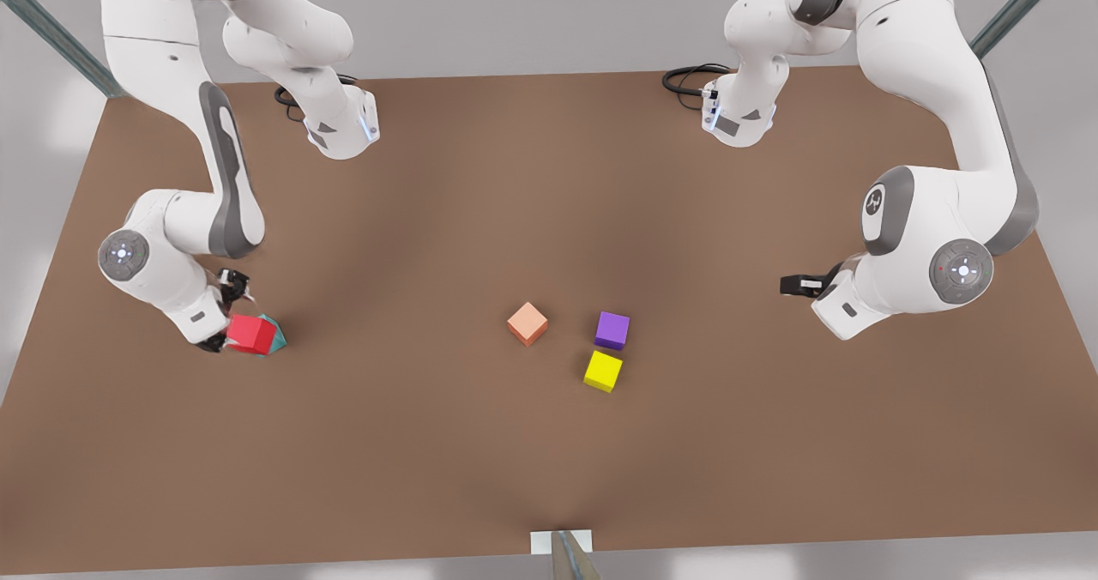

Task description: Pick up red wooden cube and pass to hand red wooden cube and place in blue wooden cube

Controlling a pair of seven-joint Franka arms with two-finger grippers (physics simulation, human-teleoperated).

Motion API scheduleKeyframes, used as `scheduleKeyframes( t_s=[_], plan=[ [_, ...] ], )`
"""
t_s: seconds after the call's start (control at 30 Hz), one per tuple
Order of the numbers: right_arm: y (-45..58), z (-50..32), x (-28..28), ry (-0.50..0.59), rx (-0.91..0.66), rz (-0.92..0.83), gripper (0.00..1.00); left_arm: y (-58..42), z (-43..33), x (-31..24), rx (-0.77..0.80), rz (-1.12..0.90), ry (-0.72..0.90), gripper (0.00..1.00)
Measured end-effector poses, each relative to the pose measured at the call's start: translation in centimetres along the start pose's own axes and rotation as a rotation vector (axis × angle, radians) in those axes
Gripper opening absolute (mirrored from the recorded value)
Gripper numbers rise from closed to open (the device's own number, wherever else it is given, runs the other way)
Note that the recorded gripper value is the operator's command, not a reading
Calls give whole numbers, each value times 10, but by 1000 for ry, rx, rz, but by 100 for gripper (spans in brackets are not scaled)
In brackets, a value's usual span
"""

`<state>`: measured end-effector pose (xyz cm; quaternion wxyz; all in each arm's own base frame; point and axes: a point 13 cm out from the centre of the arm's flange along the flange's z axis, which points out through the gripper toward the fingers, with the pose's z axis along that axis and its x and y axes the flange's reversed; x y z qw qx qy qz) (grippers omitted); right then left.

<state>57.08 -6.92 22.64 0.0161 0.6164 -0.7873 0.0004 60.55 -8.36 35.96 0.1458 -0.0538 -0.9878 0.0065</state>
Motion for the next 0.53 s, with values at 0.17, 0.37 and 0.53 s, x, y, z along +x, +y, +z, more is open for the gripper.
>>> scheduleKeyframes(
  t_s=[0.17, 0.37, 0.53],
  plan=[
    [-74, -72, -128, -64, -49, 233, 100, 0, 0, 0, 0, -1, -1, 100],
    [-17, -237, -130, -36, -20, 523, 100, 3, 3, -1, 1, -6, 7, 100],
    [53, -248, -92, 36, -83, 750, 100, 3, 5, -1, 2, -7, 9, 100]
  ],
)
